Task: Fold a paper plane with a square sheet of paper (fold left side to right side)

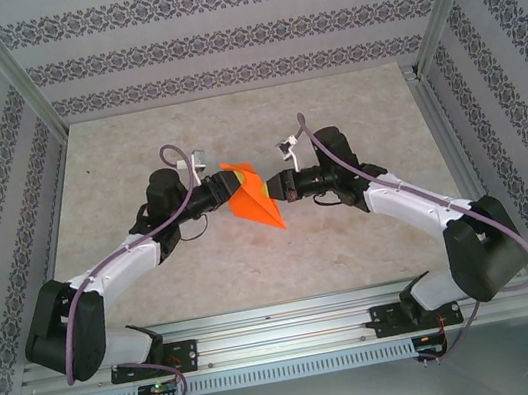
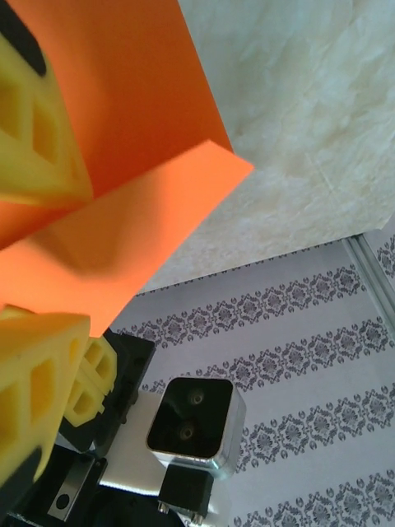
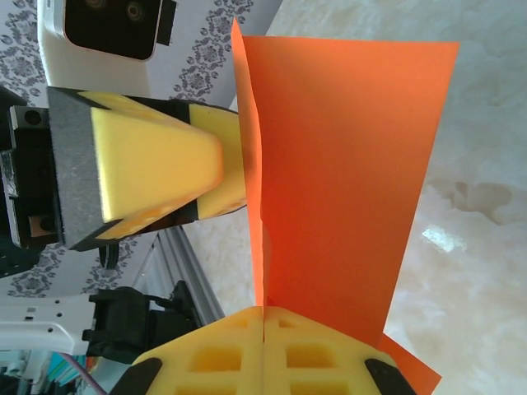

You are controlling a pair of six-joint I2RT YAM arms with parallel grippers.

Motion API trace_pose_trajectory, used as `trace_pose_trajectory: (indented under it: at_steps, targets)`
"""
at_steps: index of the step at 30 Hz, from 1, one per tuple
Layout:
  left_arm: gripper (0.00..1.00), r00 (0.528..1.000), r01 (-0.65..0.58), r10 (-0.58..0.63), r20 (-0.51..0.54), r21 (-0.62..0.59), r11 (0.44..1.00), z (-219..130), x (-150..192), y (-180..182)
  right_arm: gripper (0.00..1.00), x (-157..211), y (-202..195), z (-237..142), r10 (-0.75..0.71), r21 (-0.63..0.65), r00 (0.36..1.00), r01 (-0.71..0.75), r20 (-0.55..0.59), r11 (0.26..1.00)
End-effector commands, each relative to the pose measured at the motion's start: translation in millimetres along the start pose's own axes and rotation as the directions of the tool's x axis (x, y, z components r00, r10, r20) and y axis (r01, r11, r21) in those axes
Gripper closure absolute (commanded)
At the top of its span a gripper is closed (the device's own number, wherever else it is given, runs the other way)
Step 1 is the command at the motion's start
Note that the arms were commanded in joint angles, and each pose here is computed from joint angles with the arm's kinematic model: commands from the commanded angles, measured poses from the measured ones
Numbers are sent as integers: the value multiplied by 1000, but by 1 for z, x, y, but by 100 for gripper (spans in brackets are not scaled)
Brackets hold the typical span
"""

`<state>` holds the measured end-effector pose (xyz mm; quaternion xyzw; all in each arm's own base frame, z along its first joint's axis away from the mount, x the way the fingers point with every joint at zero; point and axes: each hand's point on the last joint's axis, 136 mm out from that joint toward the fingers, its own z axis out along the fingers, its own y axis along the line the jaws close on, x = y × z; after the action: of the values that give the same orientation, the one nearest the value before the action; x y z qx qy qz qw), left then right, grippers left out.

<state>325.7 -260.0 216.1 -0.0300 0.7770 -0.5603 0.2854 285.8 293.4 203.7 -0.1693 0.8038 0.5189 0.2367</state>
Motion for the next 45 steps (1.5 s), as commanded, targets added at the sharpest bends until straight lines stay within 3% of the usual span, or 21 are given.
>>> trace_pose_trajectory:
  at_steps: [1, 8, 13, 16, 19, 26, 32, 38, 41, 45]
  targets:
    - [69, 998, -54, 52, 17, 90, 994, 1, -8, -30, 100, -4, 14, -2, -12, -52, 1000, 13, 26, 999]
    - [90, 997, -76, 74, 20, 74, 994, -5, -7, -32, 96, -9, 11, -12, 5, -36, 998, -3, 57, 999]
    - [100, 993, -116, 114, 31, 96, 989, -10, -9, -44, 75, -15, 5, -38, -5, 21, 993, 3, 119, 1000]
    - [100, 988, -152, 148, 41, 118, 981, -14, -10, -53, 54, -14, -2, -57, -26, 68, 986, 15, 163, 998]
    - [100, 980, -195, 188, 60, 162, 967, -19, -12, -69, 36, -4, 3, -60, -48, 19, 983, 45, 176, 999]
    - [100, 961, -278, 267, 79, 220, 935, -28, -14, -100, 24, 17, 32, -46, -110, -111, 980, 129, 168, 985]
    - [100, 955, -295, 284, 82, 243, 924, -32, -13, -109, 26, 24, 40, -31, -103, -164, 986, 124, 132, 979]
    - [100, 953, -303, 294, 73, 241, 922, -32, -12, -110, 39, 19, 57, -29, -94, -242, 987, 124, 129, 962]
    - [100, 953, -303, 294, 70, 230, 925, -30, -11, -106, 53, 20, 59, -31, -92, -255, 988, 121, 122, 959]
    - [100, 955, -295, 287, 68, 224, 929, -28, -11, -100, 59, 18, 61, -35, -88, -266, 987, 121, 134, 956]
